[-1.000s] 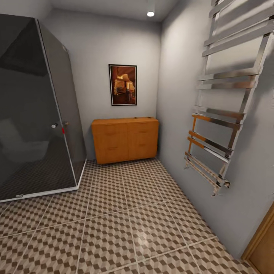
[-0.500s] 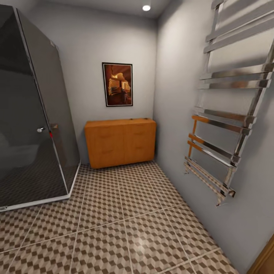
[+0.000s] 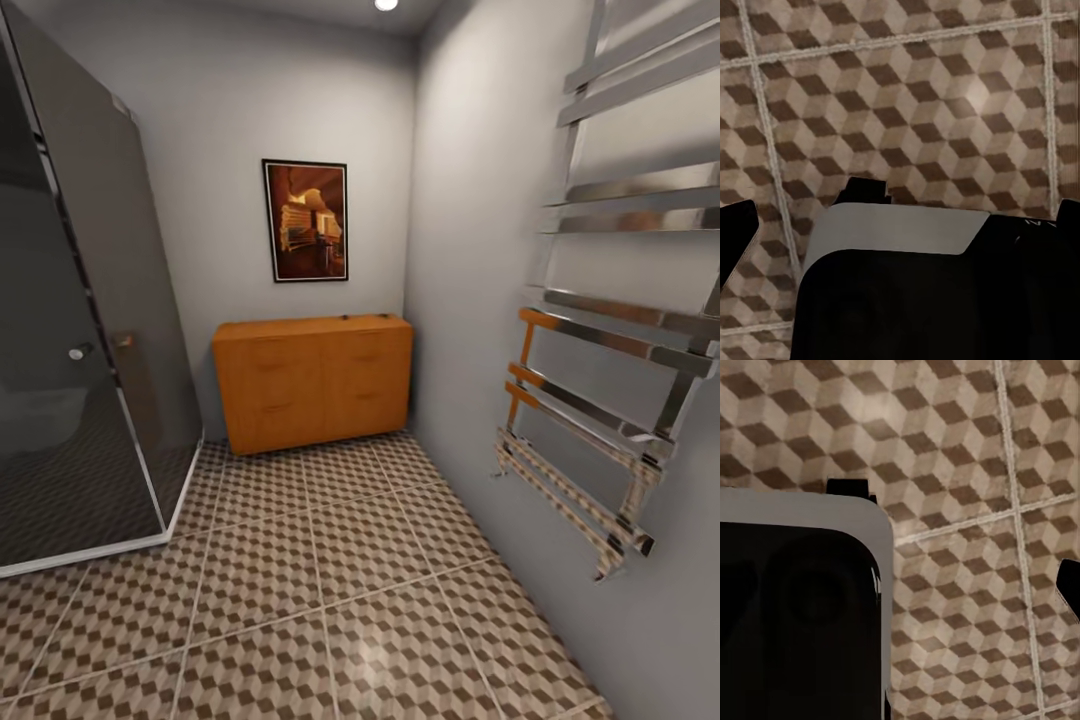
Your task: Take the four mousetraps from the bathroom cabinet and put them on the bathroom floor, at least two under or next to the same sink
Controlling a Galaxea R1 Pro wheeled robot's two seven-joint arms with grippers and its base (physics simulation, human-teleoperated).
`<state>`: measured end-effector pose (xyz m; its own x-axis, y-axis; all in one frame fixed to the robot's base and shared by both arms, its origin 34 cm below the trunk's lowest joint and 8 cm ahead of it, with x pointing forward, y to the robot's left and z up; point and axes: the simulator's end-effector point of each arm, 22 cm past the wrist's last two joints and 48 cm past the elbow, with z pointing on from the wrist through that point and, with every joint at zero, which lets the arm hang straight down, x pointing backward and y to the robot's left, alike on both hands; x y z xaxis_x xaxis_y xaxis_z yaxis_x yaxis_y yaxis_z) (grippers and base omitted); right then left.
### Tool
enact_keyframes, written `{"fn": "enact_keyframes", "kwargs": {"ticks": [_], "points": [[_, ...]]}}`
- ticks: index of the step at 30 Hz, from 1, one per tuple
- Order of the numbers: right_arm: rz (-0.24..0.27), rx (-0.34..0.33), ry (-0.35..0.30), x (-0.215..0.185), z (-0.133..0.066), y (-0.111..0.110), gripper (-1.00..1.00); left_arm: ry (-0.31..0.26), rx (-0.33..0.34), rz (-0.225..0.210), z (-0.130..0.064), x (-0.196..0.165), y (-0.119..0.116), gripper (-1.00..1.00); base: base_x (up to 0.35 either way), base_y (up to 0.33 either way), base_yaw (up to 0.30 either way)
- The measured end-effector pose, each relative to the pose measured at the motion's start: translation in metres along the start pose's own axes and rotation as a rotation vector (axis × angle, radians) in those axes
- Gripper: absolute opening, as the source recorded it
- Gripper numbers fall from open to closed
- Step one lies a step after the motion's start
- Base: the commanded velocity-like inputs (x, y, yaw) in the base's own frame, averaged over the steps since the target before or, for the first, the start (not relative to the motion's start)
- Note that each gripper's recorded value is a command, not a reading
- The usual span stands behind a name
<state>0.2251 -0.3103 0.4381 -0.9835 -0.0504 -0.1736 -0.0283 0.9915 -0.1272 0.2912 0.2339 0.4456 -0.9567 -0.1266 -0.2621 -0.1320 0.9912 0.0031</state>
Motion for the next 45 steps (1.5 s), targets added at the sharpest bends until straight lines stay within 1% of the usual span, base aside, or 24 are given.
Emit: {"fn": "enact_keyframes", "kwargs": {"ticks": [45], "points": [[-0.004, 0.002, 0.001, 0.0003, 0.0, -0.0005, 1.0, 0.0, 0.0, 0.0, 0.0, 0.0, 0.0001, 1.0, 0.328, 0.0, 0.0]]}}
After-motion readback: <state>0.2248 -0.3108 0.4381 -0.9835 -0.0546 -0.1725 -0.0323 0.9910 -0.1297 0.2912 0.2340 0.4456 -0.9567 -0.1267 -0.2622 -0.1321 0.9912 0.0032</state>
